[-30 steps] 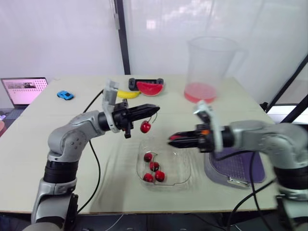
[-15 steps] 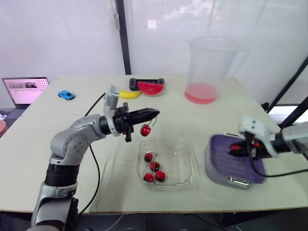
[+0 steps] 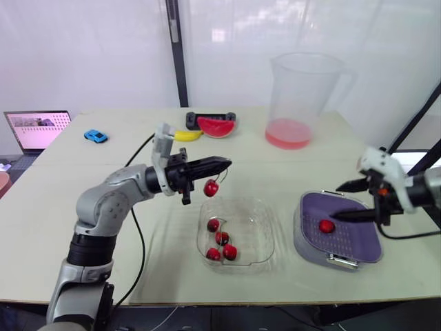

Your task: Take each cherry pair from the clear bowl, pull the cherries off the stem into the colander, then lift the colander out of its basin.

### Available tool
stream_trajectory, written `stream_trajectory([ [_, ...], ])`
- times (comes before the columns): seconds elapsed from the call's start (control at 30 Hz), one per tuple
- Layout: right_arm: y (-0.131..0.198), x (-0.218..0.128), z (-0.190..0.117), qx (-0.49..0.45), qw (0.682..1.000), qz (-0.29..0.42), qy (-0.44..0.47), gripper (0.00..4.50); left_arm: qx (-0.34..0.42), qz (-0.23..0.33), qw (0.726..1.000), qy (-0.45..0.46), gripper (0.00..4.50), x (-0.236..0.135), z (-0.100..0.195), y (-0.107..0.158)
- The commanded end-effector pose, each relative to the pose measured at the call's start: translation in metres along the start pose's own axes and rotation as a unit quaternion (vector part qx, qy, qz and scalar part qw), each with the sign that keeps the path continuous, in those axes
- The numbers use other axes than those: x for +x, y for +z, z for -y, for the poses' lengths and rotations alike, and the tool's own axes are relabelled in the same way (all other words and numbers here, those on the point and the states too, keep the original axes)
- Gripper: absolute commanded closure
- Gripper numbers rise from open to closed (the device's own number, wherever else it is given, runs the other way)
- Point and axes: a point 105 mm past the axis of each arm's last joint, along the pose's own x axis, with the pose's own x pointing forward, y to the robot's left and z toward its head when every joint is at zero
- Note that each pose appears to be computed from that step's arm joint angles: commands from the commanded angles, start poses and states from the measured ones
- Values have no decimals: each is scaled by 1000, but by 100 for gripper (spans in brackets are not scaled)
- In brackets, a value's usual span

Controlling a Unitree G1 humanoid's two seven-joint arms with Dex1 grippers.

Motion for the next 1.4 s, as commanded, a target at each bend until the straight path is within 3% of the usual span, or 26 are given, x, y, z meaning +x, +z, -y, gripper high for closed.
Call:
stream_trajectory([
  [0.03,44,15,-32,8,990,114,84,3,21,23,999,-18,450,7,5,16],
  [0.2,82,66,-74,28,963,215,159,3,17,31,999,-36,450,20,9,14],
  [0.3,92,85,-90,42,954,234,184,3,17,35,999,-35,450,23,9,15],
  [0.43,112,100,-99,75,934,283,204,3,16,35,999,-32,450,23,11,12],
  [0.67,124,115,-103,110,923,302,212,3,19,38,999,-31,450,25,12,13],
  [0.77,127,118,-106,116,920,304,217,89,20,43,998,-29,450,26,12,14],
  [0.87,129,120,-107,115,920,306,216,230,17,45,998,-28,450,26,12,14],
  [1.2,130,119,-107,118,918,311,215,230,14,47,999,-24,450,26,11,12],
  [1.3,129,120,-107,116,920,309,213,344,15,47,998,-24,450,26,10,13],
  [1.4,128,119,-109,110,919,308,219,353,14,48,998,-24,450,26,10,13],
])
